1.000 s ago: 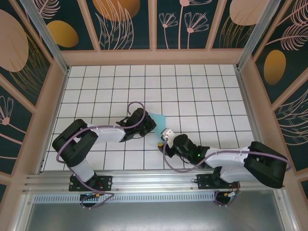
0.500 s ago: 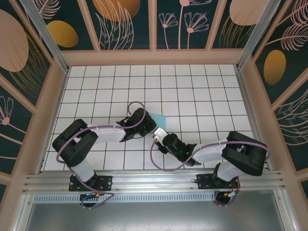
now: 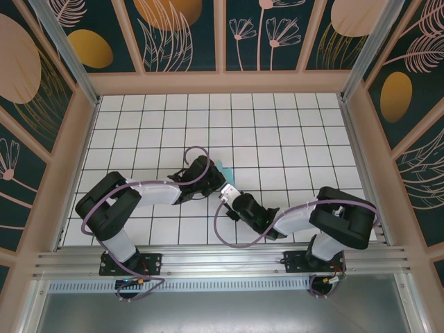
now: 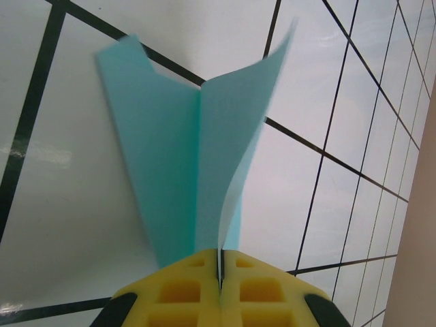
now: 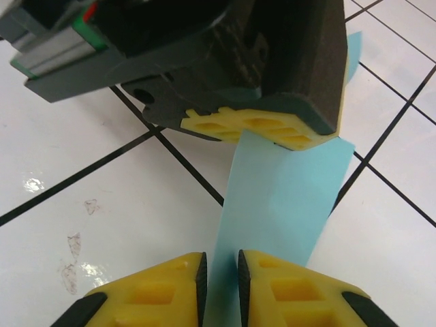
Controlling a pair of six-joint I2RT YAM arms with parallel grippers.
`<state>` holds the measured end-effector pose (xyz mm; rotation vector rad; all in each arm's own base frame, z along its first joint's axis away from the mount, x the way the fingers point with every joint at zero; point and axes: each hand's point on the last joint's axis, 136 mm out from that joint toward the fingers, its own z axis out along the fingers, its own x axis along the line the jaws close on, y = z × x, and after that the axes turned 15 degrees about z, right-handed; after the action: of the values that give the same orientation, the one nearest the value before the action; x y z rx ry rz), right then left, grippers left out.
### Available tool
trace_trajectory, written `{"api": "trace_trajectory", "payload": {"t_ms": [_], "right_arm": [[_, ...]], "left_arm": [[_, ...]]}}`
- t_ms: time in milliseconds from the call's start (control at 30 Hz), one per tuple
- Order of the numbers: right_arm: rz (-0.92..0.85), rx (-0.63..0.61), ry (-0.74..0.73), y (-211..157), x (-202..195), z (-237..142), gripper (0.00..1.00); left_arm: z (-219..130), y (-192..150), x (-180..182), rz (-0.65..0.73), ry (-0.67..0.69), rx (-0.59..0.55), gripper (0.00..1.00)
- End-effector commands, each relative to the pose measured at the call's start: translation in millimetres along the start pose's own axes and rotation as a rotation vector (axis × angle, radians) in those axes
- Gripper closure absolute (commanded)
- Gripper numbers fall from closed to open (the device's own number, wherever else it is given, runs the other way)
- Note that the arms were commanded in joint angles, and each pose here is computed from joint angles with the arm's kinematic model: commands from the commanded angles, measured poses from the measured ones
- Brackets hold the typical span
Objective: Fold a paper plane with a square sheet of paper (pick it up from the middle)
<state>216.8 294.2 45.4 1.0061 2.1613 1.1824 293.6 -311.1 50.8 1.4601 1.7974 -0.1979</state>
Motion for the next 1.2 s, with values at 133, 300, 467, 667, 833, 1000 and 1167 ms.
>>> {"api": "trace_trajectory", "payload": {"t_ms": [133,300,467,667,833,1000,1167], "right_arm": [[0.025,-0.028,-0.011,8.6,2.6,4.4,0.81],[0.048,-0.046,-0.006,15.4,3.0,1.7,0.73],[0.065,-0.096,0.03,27.9,6.4,-6.0,0.69],[0.054,-0.09,0.013,24.0,4.1,-3.6,0.7],[0.055,-0.065,-0.024,14.6,-1.8,-0.3,0.76],[0.051,-0.043,-0.064,7.6,-7.9,1.5,0.78],[0.054,-0.05,-0.057,9.6,-6.2,2.4,0.79]], "left_arm": [[-0.6,-1.0,1.4,-0.006,0.023,0.002,0.96],[-0.9,-2.1,5.3,-0.007,0.039,0.003,0.94],[1.2,-3.5,5.9,-0.008,0.04,0.008,0.94],[1.5,-2.9,5.0,-0.007,0.038,0.008,0.94],[0.4,-2.7,4.5,-0.007,0.039,0.006,0.95],[-1.1,-0.7,3.0,-0.005,0.037,0.001,0.94],[-0.7,-0.8,3.1,-0.004,0.038,0.003,0.94]]}}
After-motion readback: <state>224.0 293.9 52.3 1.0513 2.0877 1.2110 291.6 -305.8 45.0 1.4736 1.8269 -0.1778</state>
